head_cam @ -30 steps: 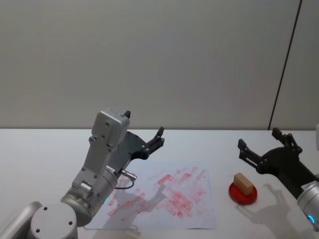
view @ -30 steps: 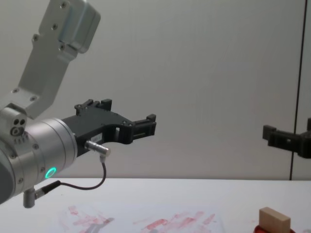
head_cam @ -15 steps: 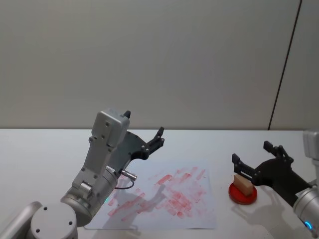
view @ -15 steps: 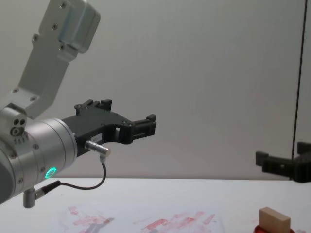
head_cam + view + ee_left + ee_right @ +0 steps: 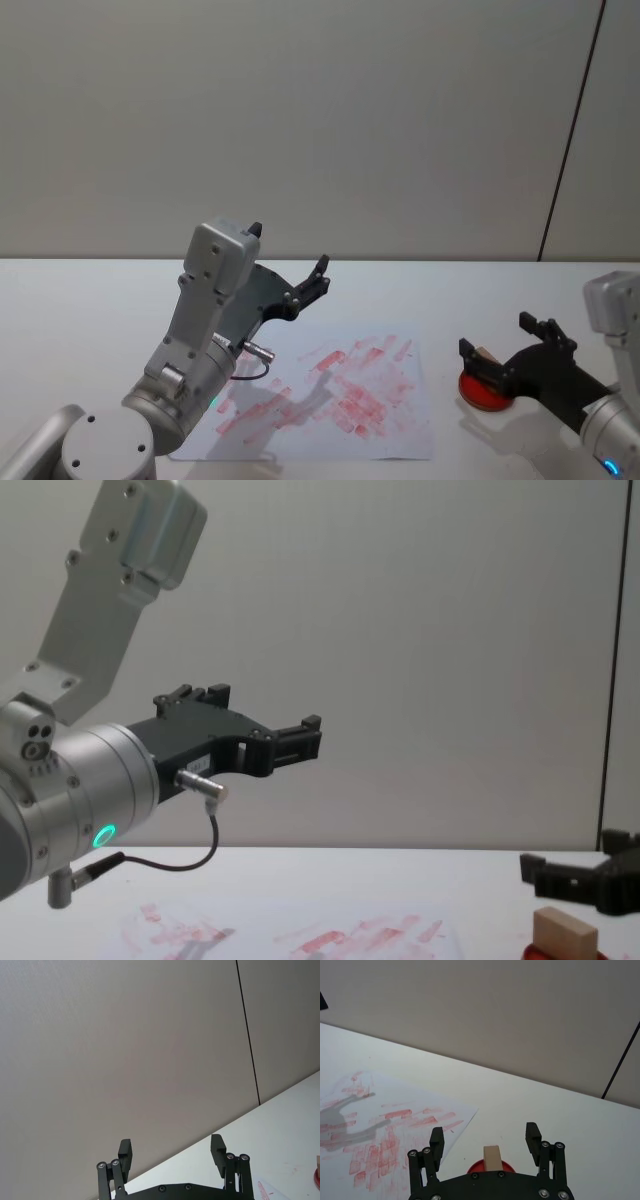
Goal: Use the one hand to pick up the stamp and affix it onto the A4 paper.
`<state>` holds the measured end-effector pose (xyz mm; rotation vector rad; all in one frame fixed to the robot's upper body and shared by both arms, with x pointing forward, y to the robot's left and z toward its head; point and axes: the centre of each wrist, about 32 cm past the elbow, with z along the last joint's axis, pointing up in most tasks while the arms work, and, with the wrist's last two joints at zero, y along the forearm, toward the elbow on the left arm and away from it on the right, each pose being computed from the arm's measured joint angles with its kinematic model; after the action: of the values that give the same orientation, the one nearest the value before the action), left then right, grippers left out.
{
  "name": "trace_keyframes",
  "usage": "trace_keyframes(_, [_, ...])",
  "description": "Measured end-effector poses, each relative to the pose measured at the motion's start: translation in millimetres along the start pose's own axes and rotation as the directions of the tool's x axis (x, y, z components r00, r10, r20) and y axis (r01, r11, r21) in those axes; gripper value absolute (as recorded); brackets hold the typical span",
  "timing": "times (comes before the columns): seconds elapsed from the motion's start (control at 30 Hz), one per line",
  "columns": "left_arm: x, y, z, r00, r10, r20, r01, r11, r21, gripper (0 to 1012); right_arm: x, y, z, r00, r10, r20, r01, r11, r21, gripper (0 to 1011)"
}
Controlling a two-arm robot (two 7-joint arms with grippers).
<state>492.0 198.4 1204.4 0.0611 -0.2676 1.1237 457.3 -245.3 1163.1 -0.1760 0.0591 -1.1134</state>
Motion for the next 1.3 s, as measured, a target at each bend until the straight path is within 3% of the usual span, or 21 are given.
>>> trace_keyframes(0.7, [0.0,0.0,0.0,1.0,0.0,0.0,0.0,1.0,0.0,1003,3.3,12.9,-21.1,1.0,0.002,0.008,-0.002,0.995,-0.097,1001])
trace_keyframes(0.97, [0.0,0.0,0.0,1.0,0.0,0.0,0.0,1.0,0.0,1002,6.0,16.7,-26.3,1.0,0.002,0.01,-0.001,0.993,-0.119,843])
trace_keyframes(1.1, [0.0,0.0,0.0,1.0,0.0,0.0,0.0,1.0,0.0,1002,7.1,18.0,-27.8,1.0,0.002,0.009,0.0,0.992,-0.125,737])
trace_keyframes(1.2, [0.0,0.0,0.0,1.0,0.0,0.0,0.0,1.0,0.0,1002,8.2,19.5,-29.3,1.0,0.001,0.008,0.0,0.991,-0.131,597])
trace_keyframes(1.3, [0.0,0.0,0.0,1.0,0.0,0.0,0.0,1.0,0.0,1003,8.8,20.3,-29.9,1.0,0.001,0.006,-0.001,0.991,-0.133,538])
